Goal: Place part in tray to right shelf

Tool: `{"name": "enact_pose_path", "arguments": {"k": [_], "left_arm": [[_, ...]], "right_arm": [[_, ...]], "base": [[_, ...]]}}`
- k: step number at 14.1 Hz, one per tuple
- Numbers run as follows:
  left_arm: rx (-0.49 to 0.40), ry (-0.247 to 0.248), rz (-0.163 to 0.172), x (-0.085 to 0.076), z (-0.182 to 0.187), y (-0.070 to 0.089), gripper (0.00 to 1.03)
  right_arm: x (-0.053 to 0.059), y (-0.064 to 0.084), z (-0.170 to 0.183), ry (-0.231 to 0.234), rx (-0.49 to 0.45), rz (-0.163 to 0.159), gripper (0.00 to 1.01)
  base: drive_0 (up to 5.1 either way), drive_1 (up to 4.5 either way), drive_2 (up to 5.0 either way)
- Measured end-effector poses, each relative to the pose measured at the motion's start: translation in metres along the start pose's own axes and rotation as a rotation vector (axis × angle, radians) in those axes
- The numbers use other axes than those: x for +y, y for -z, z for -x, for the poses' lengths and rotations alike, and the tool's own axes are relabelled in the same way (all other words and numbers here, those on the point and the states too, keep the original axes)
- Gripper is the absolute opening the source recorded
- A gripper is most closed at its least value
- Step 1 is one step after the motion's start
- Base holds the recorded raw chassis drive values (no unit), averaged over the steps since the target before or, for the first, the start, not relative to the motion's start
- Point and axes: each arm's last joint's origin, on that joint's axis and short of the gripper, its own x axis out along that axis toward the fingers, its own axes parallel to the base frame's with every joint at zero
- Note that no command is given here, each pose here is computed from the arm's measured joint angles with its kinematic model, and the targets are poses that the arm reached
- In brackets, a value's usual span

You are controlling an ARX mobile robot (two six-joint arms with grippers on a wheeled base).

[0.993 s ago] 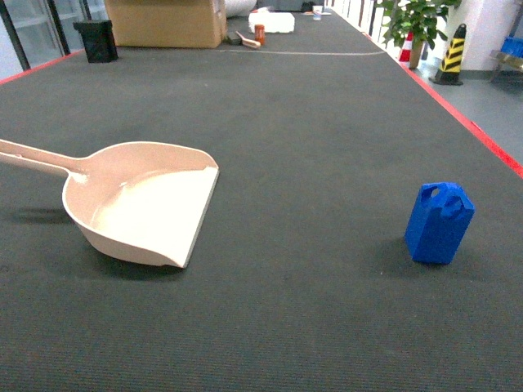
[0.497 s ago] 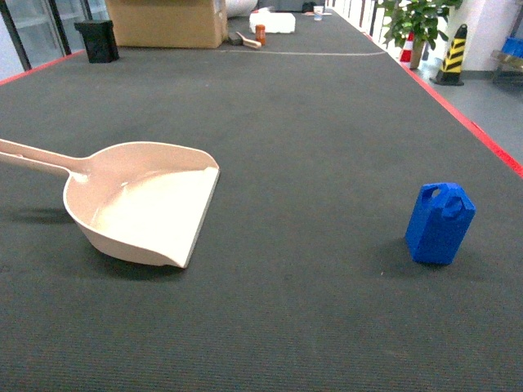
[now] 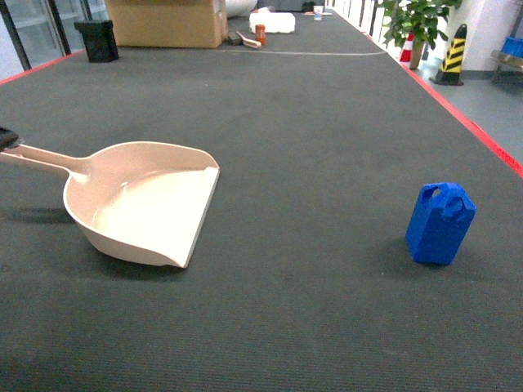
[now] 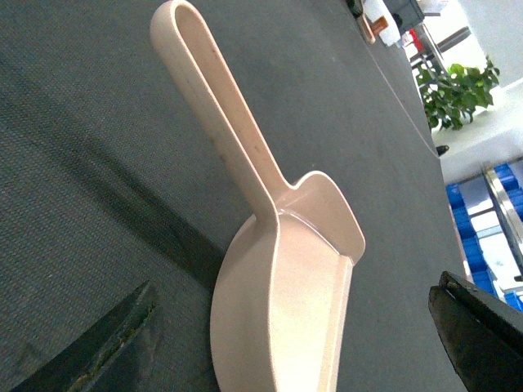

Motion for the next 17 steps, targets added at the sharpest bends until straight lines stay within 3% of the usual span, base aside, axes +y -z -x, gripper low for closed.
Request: {"name": "enact_pose_path", "arguments": {"k": [2,6,8,10,11,12,13,14,15,17], "left_arm": [[0.010,0.020,0.045,0.001,-0.033,-0.006,0.98],[0.032,-0.043,0.090,0.014,-0.094,-0.009,0.98],[0.008,-0.044,0.106,0.020,-0.116,-0.020,0.98],[-0.007,-0.024,0.146,0.031,-0.134,-0.033,0.98],[0.003,-0.044,0.167,0.042,-0.146,-0.040,0.87],[0.015,-0.055,0.194,0.049,-0.151,-0.039,0.70],[0.029,-0.041,0.196,0.050,-0.151,-0.036,0.58],[0.033,-0.016,0.195,0.049,-0.150,-0.035,0.44],[0.031,0.032,0.216,0.046,-0.146,-0.032,0.30],[0.029,0.108,0.264,0.031,-0.132,-0.032,0.19]], "right_arm": [[0.000,0.000,0.000,0.000,0.000,0.000,0.98],[0.000,0.000,0.000,0.000,0.000,0.000,0.98],[0.000,0.000,0.000,0.000,0.000,0.000,0.98],[0.000,0.000,0.000,0.000,0.000,0.000,0.98],[0.000,0.000,0.000,0.000,0.000,0.000,0.98],[0.000,0.000,0.000,0.000,0.000,0.000,0.98],[0.000,0.000,0.000,0.000,0.000,0.000,0.98],[0.000,0.000,0.000,0.000,0.000,0.000,0.98],[0.000,0.000,0.000,0.000,0.000,0.000,0.98],[0.000,0.000,0.000,0.000,0.000,0.000,0.98]], "base": [[0.0,0.00,0.0],[0.0,0.00,0.0],[0.0,0.00,0.0],[0.0,0.00,0.0],[0.0,0.00,0.0],[0.0,0.00,0.0],[0.0,0.00,0.0],[0.0,0.00,0.0],[0.0,0.00,0.0],[0.0,0.00,0.0]]}}
